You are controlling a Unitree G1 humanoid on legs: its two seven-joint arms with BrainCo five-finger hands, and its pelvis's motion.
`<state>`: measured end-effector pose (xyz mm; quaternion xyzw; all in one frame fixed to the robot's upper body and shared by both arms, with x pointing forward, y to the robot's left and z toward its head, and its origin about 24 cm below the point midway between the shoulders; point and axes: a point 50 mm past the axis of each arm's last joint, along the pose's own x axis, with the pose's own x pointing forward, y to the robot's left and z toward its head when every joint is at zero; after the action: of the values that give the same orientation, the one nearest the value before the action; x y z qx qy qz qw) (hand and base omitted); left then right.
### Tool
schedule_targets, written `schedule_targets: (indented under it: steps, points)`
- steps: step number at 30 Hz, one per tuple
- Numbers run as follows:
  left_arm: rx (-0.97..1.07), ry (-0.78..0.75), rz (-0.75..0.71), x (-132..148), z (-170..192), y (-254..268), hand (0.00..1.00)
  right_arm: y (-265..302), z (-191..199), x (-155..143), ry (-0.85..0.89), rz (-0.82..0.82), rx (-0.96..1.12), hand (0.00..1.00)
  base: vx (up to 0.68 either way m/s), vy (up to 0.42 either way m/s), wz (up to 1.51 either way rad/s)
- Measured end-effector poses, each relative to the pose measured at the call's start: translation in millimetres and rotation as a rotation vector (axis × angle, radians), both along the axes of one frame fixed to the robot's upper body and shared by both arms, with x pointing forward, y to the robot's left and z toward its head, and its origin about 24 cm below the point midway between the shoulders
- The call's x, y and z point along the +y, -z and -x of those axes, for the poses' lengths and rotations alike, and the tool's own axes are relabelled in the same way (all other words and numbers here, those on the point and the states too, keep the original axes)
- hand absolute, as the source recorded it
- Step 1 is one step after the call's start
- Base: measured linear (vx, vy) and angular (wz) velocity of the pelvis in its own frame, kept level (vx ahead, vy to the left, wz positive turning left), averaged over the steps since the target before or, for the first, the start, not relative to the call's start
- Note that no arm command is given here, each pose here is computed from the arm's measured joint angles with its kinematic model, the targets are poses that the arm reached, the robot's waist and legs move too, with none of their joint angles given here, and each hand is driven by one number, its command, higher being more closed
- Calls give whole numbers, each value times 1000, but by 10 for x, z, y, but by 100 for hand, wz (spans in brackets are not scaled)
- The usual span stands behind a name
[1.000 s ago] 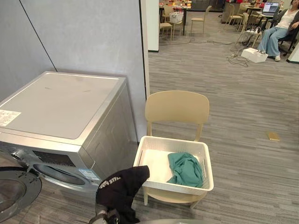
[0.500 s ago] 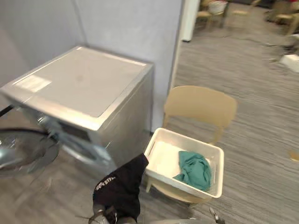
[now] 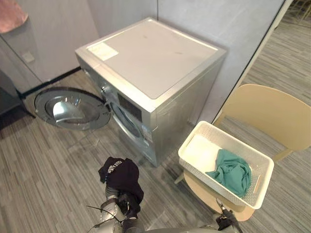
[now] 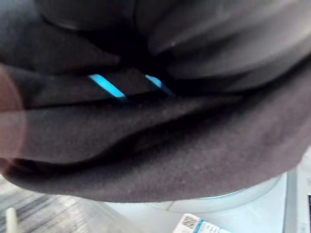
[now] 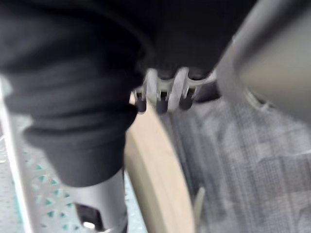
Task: Pick up the laundry basket with both hands and put the clothes into the washing machine.
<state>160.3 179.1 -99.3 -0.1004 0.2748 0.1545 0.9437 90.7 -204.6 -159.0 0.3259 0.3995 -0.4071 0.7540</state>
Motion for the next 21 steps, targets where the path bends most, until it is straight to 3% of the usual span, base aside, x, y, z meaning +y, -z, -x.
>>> schedule_targets:
  steps: [11, 14, 21]
  points:
    - [11, 37, -12, -1, 79, 15, 100, -46, -132, 6, -96, 20, -22, 0, 26, 125, 32]
    - [16, -2, -24, 82, 105, 17, 100, -76, -214, 176, -129, -7, -83, 0, 82, -15, 48]
    - [-64, 28, 56, -224, -262, -86, 100, -57, -115, 161, -57, -18, -88, 0, 67, -121, 65]
